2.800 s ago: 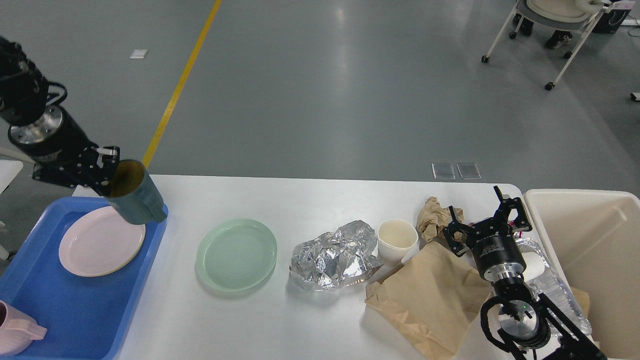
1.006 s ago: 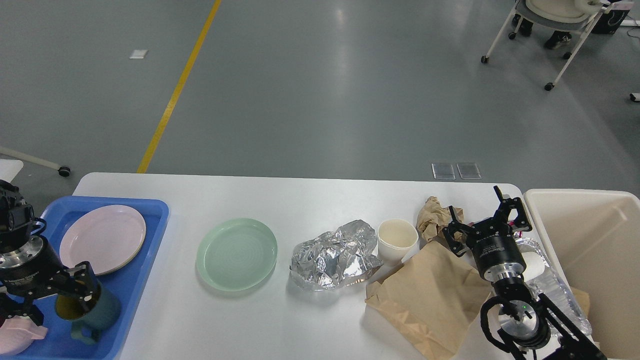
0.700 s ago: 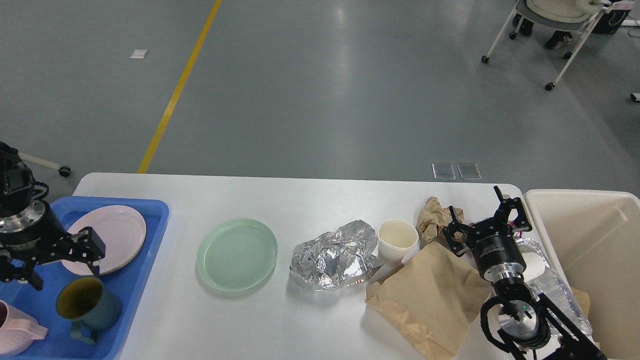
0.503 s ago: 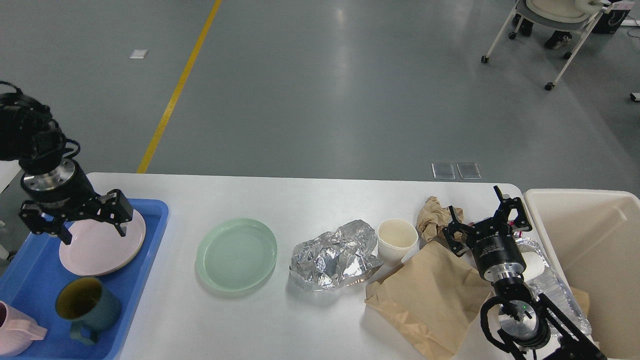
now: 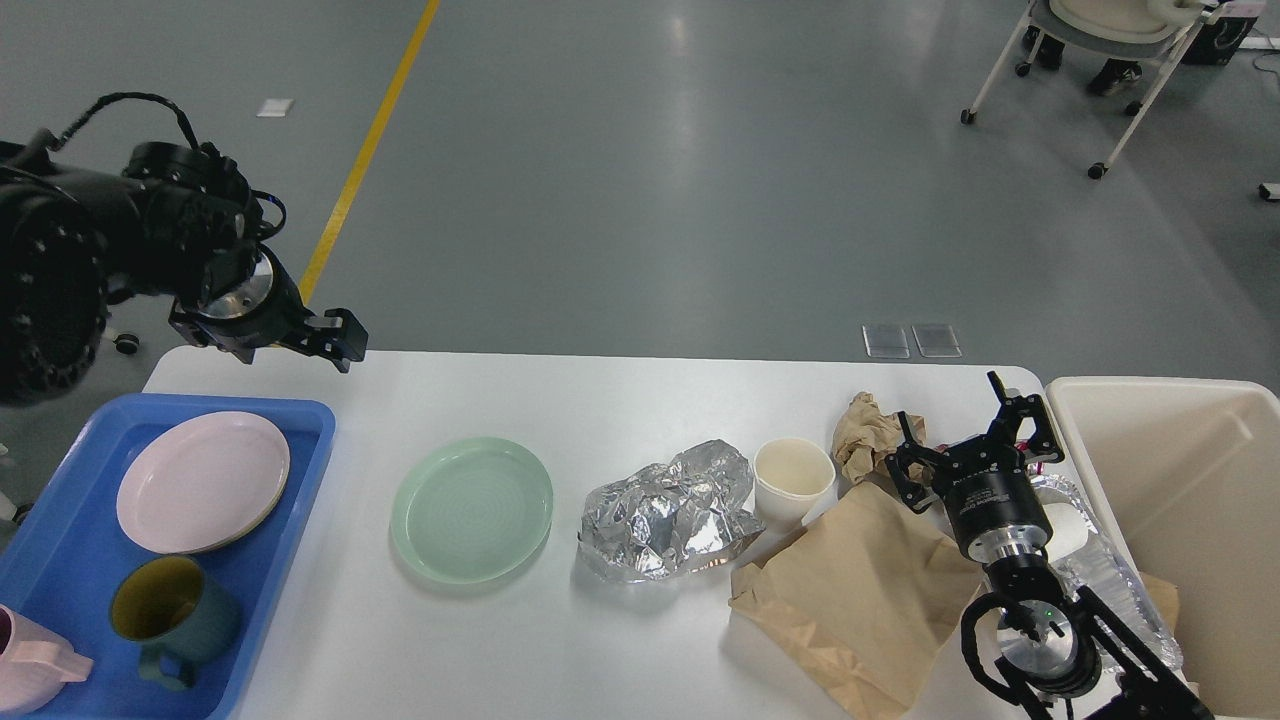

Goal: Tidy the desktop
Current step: 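Move the left gripper to the edge of the pale green saucer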

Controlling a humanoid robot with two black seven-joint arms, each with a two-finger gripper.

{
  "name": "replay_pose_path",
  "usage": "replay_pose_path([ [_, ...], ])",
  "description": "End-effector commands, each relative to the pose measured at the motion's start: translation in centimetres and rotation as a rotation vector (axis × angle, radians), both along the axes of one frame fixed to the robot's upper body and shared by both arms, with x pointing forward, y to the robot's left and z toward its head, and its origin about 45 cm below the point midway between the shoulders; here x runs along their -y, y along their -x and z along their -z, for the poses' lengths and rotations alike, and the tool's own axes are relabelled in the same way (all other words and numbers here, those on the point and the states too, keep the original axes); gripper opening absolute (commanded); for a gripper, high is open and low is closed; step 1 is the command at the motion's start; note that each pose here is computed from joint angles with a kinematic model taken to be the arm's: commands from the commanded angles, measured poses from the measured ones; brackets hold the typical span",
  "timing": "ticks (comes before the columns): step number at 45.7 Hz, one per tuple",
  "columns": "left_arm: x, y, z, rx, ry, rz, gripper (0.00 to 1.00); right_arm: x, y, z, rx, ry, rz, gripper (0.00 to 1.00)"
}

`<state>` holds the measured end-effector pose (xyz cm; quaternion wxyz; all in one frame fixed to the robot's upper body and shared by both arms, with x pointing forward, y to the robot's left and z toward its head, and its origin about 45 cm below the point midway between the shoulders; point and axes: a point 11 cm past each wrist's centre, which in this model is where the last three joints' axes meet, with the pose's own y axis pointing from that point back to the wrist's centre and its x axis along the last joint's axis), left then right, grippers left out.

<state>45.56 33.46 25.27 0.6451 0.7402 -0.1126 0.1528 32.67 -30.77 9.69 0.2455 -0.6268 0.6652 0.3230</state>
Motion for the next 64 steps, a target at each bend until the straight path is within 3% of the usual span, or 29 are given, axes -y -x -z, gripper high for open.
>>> replay_pose_path([
  [1,0.2,-0.7,3.0,0.032,0.025,0.01,0.95,0.0,0.0,0.0,0.0,0.0,0.0,1.0],
  [9,0.0,-0.4,6.8,0.047,0.05,-0.012,0.95,0.0,0.0,0.0,0.0,0.0,0.0,1.0],
  [26,2.4,3.0,13.1,-0.06,0.179,-0.056,0.96,0.0,0.0,0.0,0.0,0.0,0.0,1.0],
  [32,3.4,3.6,14.0,-0.083,0.204,-0.052,0.96,0.0,0.0,0.0,0.0,0.0,0.0,1.0],
  [47,3.6,6.5,15.4,-0.302,0.228,-0.082,0.96,0.0,0.0,0.0,0.0,0.0,0.0,1.0],
  [64,3.3,6.4,16.5,-0.247,0.209,-0.081,0.94,0.0,0.0,0.0,0.0,0.0,0.0,1.0],
])
